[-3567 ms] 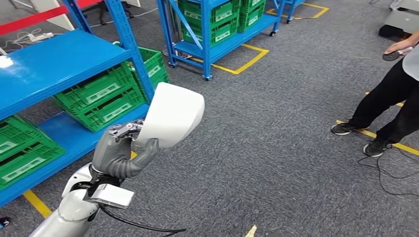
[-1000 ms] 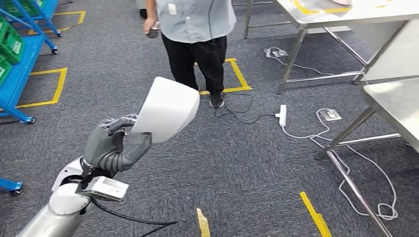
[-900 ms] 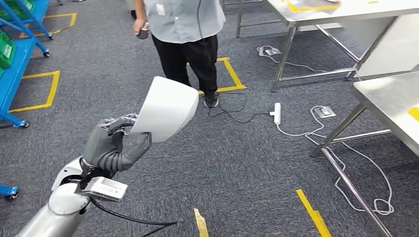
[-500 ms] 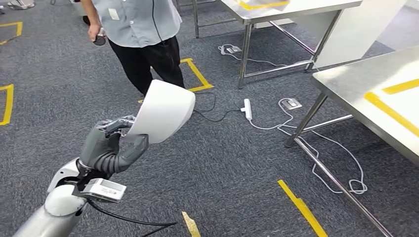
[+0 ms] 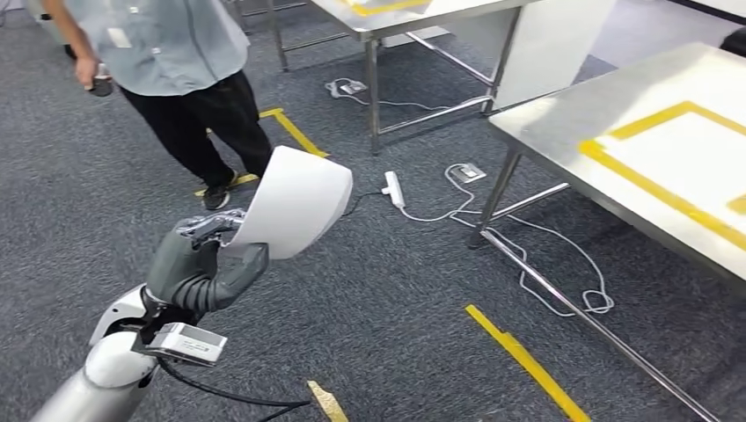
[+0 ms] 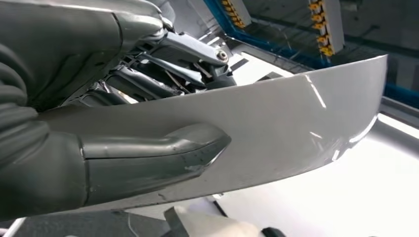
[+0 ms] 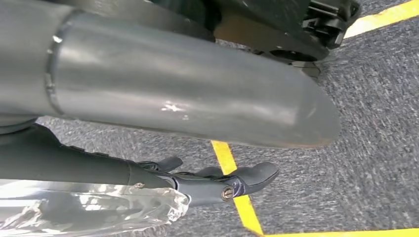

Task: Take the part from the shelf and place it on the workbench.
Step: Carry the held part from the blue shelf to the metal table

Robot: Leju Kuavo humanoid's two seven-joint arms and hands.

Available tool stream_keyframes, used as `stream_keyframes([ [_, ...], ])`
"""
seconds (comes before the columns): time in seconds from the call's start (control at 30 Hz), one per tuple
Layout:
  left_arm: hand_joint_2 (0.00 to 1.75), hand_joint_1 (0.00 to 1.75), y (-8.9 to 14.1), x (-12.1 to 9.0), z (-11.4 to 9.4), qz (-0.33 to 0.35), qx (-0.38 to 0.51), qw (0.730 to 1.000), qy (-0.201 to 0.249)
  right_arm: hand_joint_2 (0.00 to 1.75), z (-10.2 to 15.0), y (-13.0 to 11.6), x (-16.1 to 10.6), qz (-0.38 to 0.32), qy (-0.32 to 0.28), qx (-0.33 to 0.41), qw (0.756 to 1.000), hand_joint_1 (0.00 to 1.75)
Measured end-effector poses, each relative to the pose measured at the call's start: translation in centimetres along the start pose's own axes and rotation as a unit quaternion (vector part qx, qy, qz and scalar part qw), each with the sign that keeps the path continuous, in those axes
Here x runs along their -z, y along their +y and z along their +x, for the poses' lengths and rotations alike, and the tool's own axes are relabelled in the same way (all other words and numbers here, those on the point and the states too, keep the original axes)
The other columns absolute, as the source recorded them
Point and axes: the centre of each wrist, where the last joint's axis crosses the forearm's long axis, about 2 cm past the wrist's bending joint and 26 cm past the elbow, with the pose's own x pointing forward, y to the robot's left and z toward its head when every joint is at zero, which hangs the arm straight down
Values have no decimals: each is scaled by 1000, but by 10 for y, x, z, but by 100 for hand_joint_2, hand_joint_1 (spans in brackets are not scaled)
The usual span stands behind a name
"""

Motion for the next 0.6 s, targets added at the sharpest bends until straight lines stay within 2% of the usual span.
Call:
stream_keyframes([
  [0.3, 175, 175, -14, -9, 2, 39, -67, 997, 16, 0, -3, 1, -1, -5, 3, -1, 1000, 0],
  [0.6, 175, 175, -10, -12, 1, 61, -40, 997, 0, 0, -6, 2, -3, -6, 9, -2, 1000, 0],
])
